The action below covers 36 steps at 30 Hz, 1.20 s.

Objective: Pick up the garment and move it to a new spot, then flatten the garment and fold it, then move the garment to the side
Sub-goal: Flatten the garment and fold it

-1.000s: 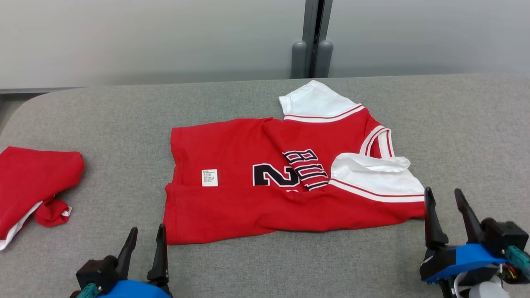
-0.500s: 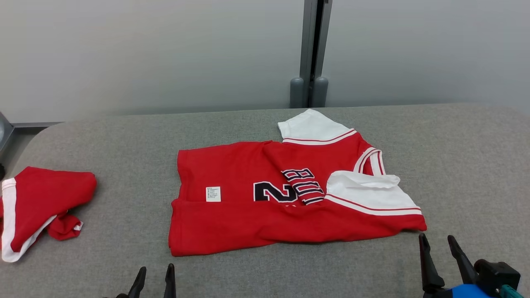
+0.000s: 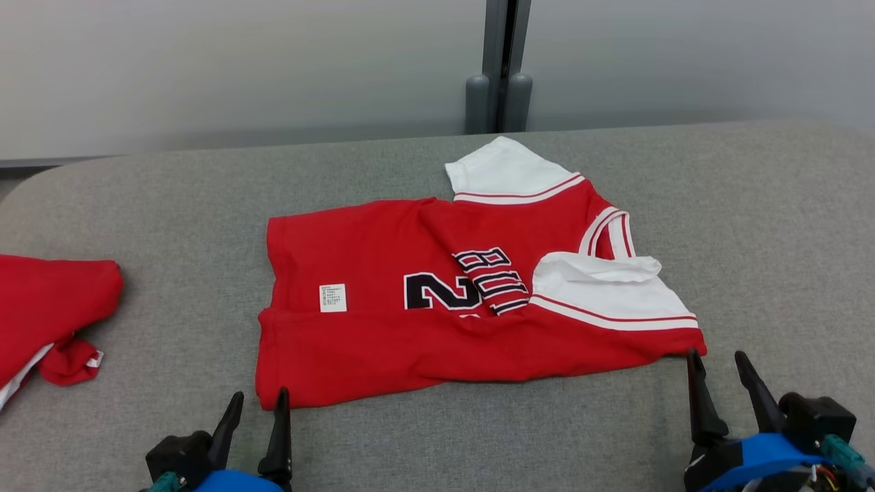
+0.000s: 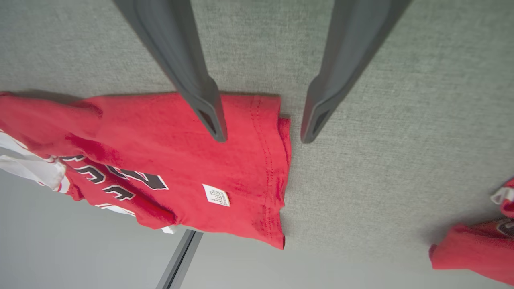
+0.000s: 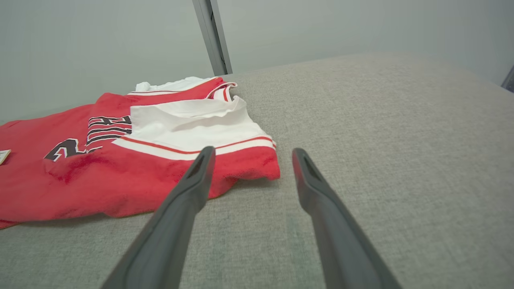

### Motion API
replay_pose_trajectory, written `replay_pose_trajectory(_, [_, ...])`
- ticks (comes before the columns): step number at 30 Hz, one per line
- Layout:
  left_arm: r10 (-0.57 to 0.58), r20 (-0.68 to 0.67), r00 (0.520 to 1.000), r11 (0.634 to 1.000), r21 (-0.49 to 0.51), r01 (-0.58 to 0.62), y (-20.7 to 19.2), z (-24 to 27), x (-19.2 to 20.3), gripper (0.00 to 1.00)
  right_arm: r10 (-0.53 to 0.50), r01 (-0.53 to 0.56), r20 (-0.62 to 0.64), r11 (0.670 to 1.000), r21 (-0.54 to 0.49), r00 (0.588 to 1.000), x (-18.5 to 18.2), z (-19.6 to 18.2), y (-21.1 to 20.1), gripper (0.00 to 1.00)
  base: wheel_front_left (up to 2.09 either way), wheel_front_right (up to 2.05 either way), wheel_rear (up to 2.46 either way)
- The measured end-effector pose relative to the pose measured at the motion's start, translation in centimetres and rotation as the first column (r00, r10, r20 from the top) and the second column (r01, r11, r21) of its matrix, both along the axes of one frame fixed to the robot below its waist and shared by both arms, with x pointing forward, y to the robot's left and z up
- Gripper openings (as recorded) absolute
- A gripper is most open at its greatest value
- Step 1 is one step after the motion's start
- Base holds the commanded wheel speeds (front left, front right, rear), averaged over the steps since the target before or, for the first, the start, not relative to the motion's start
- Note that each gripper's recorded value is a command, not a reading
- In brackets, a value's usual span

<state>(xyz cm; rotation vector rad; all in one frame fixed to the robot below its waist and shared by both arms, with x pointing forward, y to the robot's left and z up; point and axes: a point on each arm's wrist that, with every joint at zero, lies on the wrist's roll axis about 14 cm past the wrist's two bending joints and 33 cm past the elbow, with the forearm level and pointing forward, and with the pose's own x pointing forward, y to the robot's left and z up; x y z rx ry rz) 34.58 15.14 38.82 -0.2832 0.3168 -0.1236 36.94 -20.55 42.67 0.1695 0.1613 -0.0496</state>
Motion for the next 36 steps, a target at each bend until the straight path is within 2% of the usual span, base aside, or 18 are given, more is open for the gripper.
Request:
replay_pose_trajectory(6, [-0.016,-0.062,0.998,1.000,-0.009,0.015,0.3,-1.9,2.5,1.00,-0.006,0.006,-0.006,1.000,-0.014,1.000,2.5,-0.4,-0.4,1.00,0.00,0.00,0.00])
replay_pose_trajectory(12, [-0.079,-0.141,0.987,0.997,-0.027,0.076,-1.0,-4.2,2.5,1.00,-0.026,0.025,-0.037,0.999,-0.030,0.999,4.1,-1.5,-1.1,1.00,0.00,0.00,0.00])
replay_pose_trajectory(13, [-0.084,-0.145,0.986,0.996,-0.035,0.080,-1.1,-4.3,2.5,0.68,-0.034,0.033,-0.040,0.999,-0.031,0.999,4.3,-1.7,-1.4,1.00,0.00,0.00,0.00])
replay_pose_trajectory(14, [-0.095,-0.149,0.984,0.995,-0.038,0.091,-1.3,-4.4,2.5,0.18,-0.041,0.040,-0.048,0.999,-0.030,0.998,4.5,-1.9,-1.6,1.00,0.00,0.00,0.00])
replay_pose_trajectory(15, [-0.105,-0.154,0.982,0.994,-0.040,0.100,-1.5,-4.5,2.5,0.00,-0.047,0.045,-0.054,0.998,-0.031,0.997,4.6,-2.1,-1.8,1.00,0.00,0.00,0.00])
replay_pose_trajectory(23, [-0.130,-0.170,0.977,0.989,-0.091,0.116,-2.2,-4.5,2.1,0.00,-0.016,0.016,-0.174,1.000,0.000,0.985,4.3,-5.7,-0.3,1.00,0.00,0.00,0.00])
replay_pose_trajectory(24, [-0.131,-0.169,0.977,0.989,-0.090,0.117,-2.2,-4.4,2.1,0.00,-0.010,0.012,-0.179,1.000,0.008,0.984,4.4,-5.8,0.0,0.59,0.00,0.00,0.00])
replay_pose_trajectory(25, [-0.130,-0.169,0.977,0.989,-0.087,0.117,-2.0,-4.4,2.0,0.00,-0.008,0.011,-0.181,1.000,0.017,0.983,4.4,-5.9,0.1,0.00,0.00,0.00,0.00])
replay_pose_trajectory(31, [-0.085,-0.141,0.986,0.995,-0.058,0.078,-0.2,-3.3,1.4,0.00,-0.022,0.028,-0.149,0.999,0.039,0.989,4.1,-4.6,0.1,0.00,0.00,0.00,0.00])
replay_pose_trajectory(36, [-0.043,-0.118,0.992,0.998,-0.042,0.038,0.6,-2.6,-1.1,0.00,-0.077,0.084,-0.125,0.995,0.049,0.989,1.5,-3.6,-1.5,0.00,0.00,0.00,0.00])
